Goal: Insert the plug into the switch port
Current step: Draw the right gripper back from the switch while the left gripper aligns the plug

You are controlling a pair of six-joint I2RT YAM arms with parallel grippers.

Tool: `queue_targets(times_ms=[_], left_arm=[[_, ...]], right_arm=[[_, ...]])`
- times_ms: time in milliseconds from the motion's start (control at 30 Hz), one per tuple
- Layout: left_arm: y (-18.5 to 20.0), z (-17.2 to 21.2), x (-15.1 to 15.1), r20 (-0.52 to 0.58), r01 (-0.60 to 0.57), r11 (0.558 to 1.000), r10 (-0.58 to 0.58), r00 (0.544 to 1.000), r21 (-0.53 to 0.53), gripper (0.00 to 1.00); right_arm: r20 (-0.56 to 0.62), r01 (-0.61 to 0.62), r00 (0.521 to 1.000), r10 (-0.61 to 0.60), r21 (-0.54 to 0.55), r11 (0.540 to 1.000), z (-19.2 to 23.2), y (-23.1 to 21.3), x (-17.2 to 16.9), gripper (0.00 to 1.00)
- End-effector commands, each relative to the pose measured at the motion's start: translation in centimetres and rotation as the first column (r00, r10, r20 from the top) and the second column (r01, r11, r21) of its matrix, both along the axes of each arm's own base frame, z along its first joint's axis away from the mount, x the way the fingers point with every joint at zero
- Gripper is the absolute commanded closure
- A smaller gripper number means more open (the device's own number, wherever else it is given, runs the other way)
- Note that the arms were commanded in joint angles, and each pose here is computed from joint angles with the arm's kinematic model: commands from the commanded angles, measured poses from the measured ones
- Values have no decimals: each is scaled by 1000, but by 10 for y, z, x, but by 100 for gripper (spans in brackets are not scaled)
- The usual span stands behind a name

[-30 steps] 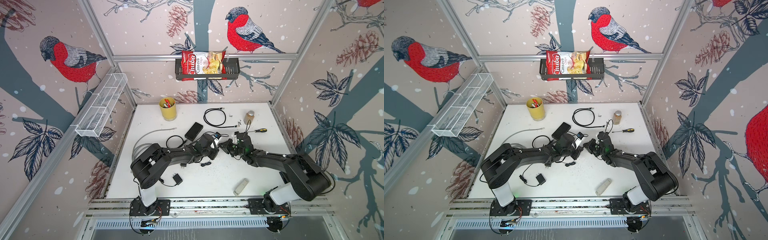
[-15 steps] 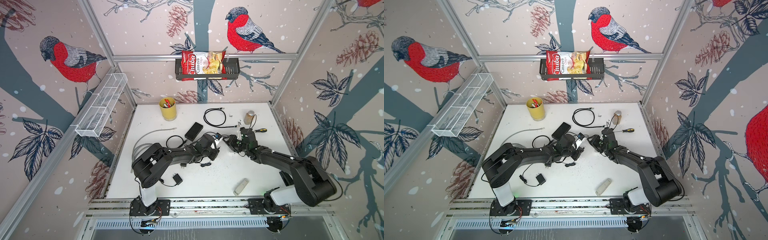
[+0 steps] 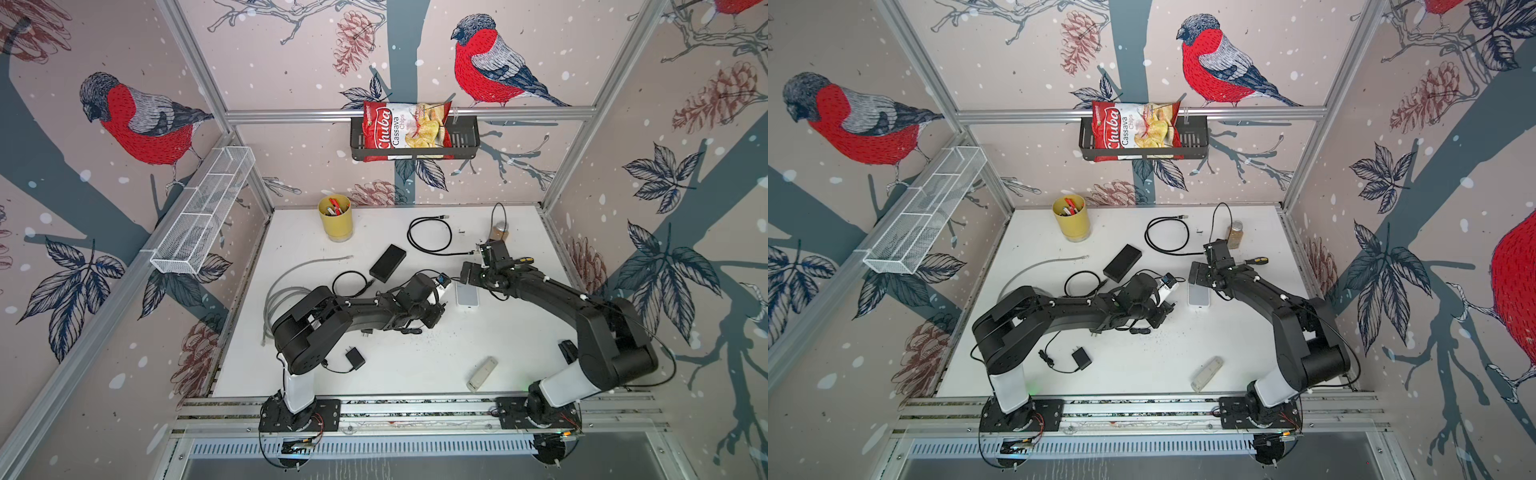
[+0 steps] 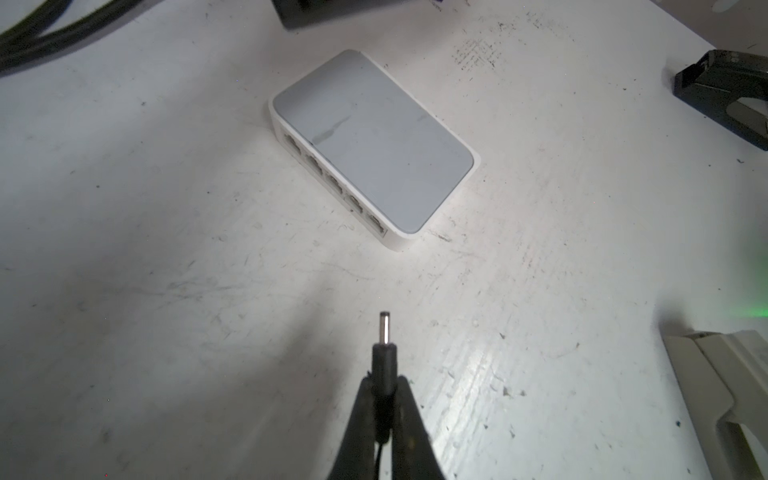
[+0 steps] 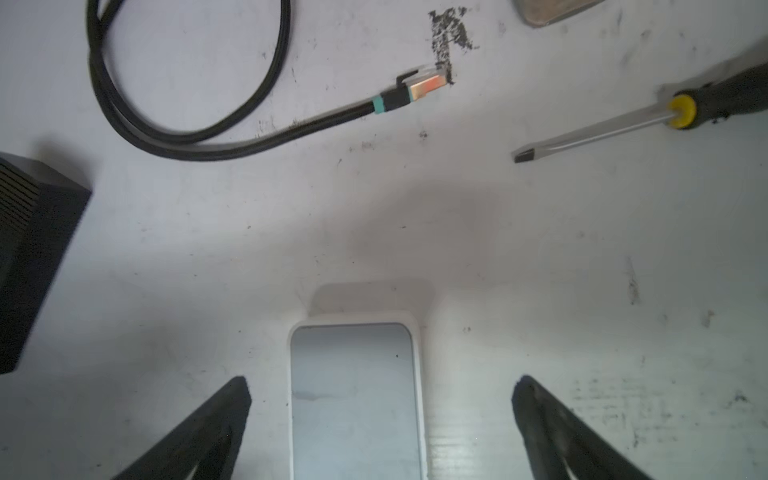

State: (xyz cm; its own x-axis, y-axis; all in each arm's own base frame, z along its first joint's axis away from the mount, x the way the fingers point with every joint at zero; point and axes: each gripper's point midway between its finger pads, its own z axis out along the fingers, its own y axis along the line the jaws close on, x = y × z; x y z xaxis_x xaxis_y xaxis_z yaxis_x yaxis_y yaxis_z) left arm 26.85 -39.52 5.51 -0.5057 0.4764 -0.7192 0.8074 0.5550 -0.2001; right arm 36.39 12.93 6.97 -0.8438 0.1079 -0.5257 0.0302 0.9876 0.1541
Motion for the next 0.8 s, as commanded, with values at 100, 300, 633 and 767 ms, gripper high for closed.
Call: queue_targets(times_ms=[100, 300, 633, 767], left_arm=[[-1, 9, 2, 22, -1, 1000, 1, 1000, -16, 100], [1, 11, 3, 36, -7, 1000, 8, 999, -24, 100], [-3, 9, -2, 25, 22, 999, -21, 999, -37, 100], [-10, 6, -6, 11, 56, 997, -55, 998, -47, 100]], right_arm=[[-73, -73, 995, 66, -103, 992, -21, 4, -2, 1], [-100, -90, 992, 83, -64, 994, -33, 24, -6, 1], [-194, 54, 980, -54, -8, 999, -58, 16, -21, 28], [-265, 203, 948, -173, 89, 975, -63, 3, -27, 37]])
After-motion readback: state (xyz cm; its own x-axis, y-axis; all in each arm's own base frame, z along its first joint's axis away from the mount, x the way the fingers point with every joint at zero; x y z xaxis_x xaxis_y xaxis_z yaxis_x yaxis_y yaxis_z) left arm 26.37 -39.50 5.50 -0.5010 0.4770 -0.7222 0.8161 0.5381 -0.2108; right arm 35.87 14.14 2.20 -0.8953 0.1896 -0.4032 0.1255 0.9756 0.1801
